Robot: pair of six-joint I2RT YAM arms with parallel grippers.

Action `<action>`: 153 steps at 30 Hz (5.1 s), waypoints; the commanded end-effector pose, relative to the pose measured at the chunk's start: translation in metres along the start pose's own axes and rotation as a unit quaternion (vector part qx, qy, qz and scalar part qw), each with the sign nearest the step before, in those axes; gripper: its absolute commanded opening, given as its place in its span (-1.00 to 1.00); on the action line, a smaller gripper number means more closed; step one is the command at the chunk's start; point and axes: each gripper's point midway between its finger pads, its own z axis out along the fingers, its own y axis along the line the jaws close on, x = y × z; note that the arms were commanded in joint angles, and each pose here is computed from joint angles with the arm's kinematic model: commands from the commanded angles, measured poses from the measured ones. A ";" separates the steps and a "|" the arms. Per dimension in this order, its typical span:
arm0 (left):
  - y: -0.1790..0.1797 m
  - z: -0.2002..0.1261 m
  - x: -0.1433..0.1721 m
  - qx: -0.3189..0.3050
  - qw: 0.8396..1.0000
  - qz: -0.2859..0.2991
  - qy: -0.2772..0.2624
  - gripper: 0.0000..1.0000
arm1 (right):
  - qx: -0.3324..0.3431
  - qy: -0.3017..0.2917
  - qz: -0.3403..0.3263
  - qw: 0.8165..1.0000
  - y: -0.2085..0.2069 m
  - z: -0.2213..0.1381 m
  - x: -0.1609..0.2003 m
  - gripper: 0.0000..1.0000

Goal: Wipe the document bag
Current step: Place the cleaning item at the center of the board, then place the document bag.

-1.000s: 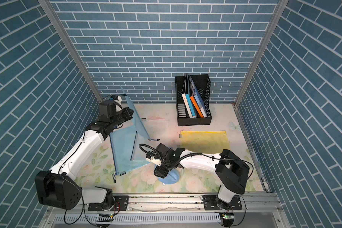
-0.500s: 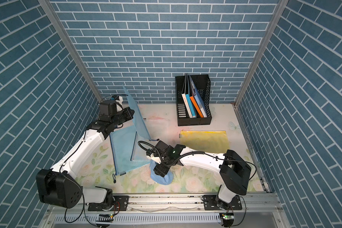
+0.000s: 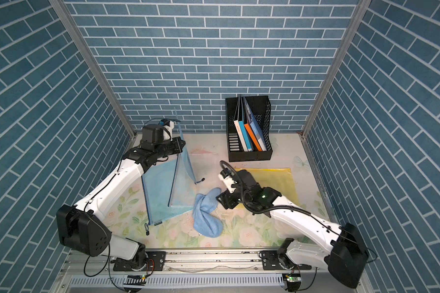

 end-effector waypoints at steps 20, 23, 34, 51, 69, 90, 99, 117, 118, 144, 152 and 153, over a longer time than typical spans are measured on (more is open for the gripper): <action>-0.178 0.044 0.057 -0.160 0.913 0.372 0.047 -1.00 | 0.214 -0.074 0.448 0.865 -0.168 -0.088 0.062 0.37; -0.205 0.047 0.060 -0.175 0.892 0.416 0.028 -1.00 | 0.208 -0.078 0.478 0.850 -0.176 -0.091 0.067 0.37; -0.217 0.034 0.068 -0.202 0.865 0.460 0.010 -1.00 | 0.101 -0.081 0.559 0.819 -0.193 -0.065 0.067 0.18; -0.295 0.010 0.116 -0.075 0.838 0.541 0.003 -1.00 | -0.007 -0.062 0.506 0.860 -0.126 0.029 0.025 0.12; -0.310 0.019 0.193 -0.022 0.781 0.622 0.044 -0.99 | -0.035 -0.102 0.511 0.853 -0.131 0.058 0.004 0.14; -0.248 0.028 0.205 -0.129 0.733 0.667 0.019 -1.00 | 0.193 -0.123 0.556 0.799 -0.233 -0.092 0.064 0.41; -0.260 0.045 0.165 -0.153 0.710 0.687 -0.018 -1.00 | 0.182 -0.188 0.579 0.772 -0.266 -0.149 0.042 0.43; -0.284 0.068 0.191 -0.124 0.678 0.723 -0.038 -1.00 | 0.199 -0.236 0.572 0.760 -0.287 -0.190 0.027 0.43; -0.282 0.073 0.185 -0.128 0.671 0.729 -0.041 -1.00 | 0.197 -0.237 0.574 0.759 -0.286 -0.189 0.027 0.43; -0.302 0.091 0.296 -0.053 0.676 0.735 -0.008 -0.99 | 0.251 -0.229 0.558 0.757 -0.285 -0.206 0.043 0.43; -0.283 0.105 0.357 -0.016 0.674 0.736 0.064 -0.91 | 0.276 -0.215 0.550 0.759 -0.281 -0.214 0.047 0.43; -0.279 0.106 0.363 -0.012 0.668 0.740 0.073 -0.91 | 0.278 -0.214 0.548 0.759 -0.281 -0.215 0.047 0.43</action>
